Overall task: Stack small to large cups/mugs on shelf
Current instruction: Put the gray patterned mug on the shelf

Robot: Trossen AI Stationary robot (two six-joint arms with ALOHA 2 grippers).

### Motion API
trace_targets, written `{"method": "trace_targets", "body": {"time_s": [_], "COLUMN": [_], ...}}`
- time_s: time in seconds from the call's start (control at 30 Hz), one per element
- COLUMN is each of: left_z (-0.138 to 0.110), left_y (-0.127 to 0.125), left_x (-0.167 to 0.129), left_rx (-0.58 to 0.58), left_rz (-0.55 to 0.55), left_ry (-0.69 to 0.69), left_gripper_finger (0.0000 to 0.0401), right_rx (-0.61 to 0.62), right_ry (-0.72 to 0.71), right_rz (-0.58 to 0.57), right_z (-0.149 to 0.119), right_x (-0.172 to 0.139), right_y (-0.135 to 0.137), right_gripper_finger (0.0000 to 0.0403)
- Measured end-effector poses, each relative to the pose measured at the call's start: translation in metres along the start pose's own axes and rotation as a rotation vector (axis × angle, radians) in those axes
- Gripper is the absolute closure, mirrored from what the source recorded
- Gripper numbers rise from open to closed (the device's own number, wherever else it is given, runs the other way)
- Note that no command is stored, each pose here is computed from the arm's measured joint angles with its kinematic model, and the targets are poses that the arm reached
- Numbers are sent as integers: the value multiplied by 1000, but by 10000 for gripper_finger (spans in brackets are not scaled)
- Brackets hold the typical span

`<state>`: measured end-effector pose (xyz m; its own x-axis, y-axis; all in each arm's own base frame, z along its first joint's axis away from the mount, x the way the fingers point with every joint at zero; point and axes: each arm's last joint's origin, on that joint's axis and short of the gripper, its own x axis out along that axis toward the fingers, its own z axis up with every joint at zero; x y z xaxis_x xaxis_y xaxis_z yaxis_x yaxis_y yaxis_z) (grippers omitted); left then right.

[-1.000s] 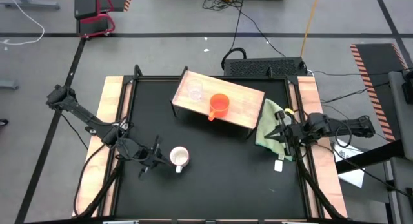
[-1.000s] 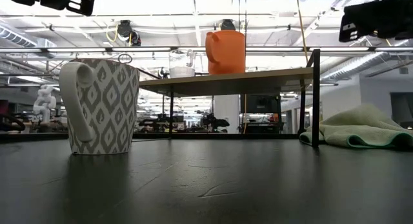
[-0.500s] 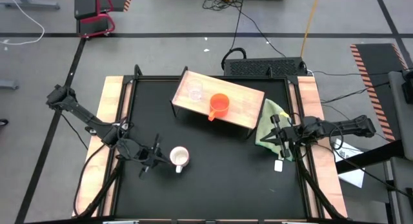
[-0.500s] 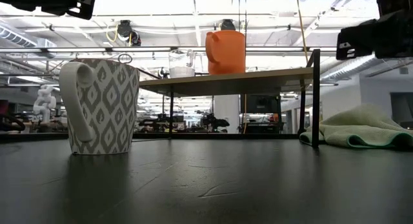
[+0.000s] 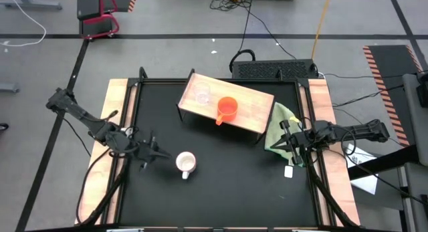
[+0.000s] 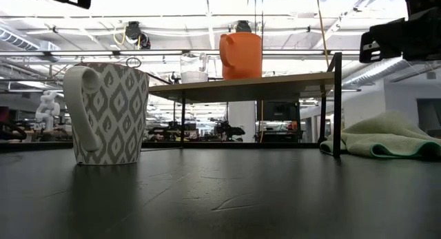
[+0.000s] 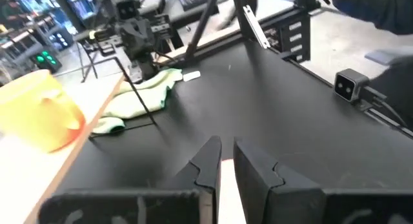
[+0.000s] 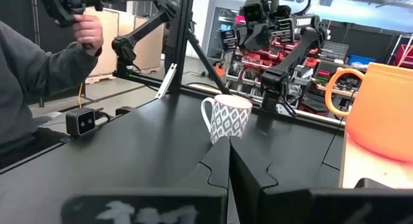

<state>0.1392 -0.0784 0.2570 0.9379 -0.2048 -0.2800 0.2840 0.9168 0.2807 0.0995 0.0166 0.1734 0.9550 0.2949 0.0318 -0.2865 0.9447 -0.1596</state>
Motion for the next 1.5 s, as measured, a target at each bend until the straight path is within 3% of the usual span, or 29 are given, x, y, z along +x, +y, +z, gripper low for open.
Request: {"method": "trace_targets", "body": {"time_s": [0.5,0.93,1.5], "left_z": [-50,-92,-95], "left_y": [5,-6,-7], "left_x": [-34,-23,-22], "left_rx": [-110,-132,-121], "left_rz": [69,88,83], "left_ry": [-179,-139,-114], "left_gripper_finger": [357,357,357], "right_rx": [-5,-14,-21], "right_ry": [-12,-33,-31], "right_rz": [-2,-5,-5], "right_z": [1,3,3], "right_x": [0,0,0], "right_y": [0,0,0], "right_gripper_finger": [403,403,403]}}
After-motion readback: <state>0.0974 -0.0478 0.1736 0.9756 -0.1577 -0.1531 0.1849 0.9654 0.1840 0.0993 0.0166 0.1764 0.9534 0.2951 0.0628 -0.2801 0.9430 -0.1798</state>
